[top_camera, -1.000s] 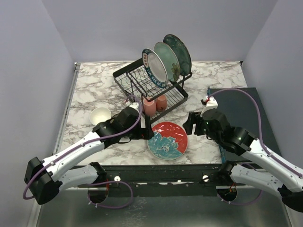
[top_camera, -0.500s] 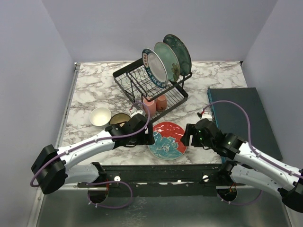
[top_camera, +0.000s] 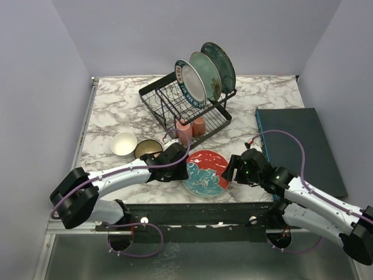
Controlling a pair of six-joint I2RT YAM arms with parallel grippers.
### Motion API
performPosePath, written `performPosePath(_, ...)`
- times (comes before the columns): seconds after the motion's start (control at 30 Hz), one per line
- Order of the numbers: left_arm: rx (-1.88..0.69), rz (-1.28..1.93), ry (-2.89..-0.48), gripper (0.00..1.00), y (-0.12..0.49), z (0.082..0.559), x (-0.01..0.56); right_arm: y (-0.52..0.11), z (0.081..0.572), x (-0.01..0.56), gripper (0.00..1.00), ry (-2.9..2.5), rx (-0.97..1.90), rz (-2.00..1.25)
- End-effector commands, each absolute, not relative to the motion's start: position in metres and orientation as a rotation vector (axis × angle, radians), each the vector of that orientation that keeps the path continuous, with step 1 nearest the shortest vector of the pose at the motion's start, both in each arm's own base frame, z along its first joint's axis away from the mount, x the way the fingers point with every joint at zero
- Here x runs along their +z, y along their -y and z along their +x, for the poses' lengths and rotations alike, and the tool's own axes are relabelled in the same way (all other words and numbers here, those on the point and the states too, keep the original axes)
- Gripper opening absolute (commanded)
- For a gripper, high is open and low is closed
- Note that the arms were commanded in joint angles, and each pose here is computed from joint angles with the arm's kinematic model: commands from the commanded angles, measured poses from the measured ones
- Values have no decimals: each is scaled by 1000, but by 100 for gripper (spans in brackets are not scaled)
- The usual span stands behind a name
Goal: Load the mixed dishes into the dish rack
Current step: Pick up the plate at the center of the board.
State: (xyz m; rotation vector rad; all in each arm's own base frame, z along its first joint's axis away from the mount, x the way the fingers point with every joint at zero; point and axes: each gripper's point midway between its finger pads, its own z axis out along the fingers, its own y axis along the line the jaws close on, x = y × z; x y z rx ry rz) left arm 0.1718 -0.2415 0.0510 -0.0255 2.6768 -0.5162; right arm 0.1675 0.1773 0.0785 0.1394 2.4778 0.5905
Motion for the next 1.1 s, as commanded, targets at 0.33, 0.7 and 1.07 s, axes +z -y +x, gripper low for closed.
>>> performPosePath(0.33,-484,-59,-2678,32,240,181,38,-177,170,65,73,-2486,640,242)
performPosePath(0.7,-449,-52,-2694,10,238,182,30,-176,169,53,72,-2508,646,290)
performPosePath(1.07,-413,-45,-2724,1,230,175,18,-177,164,41,72,-2523,670,317)
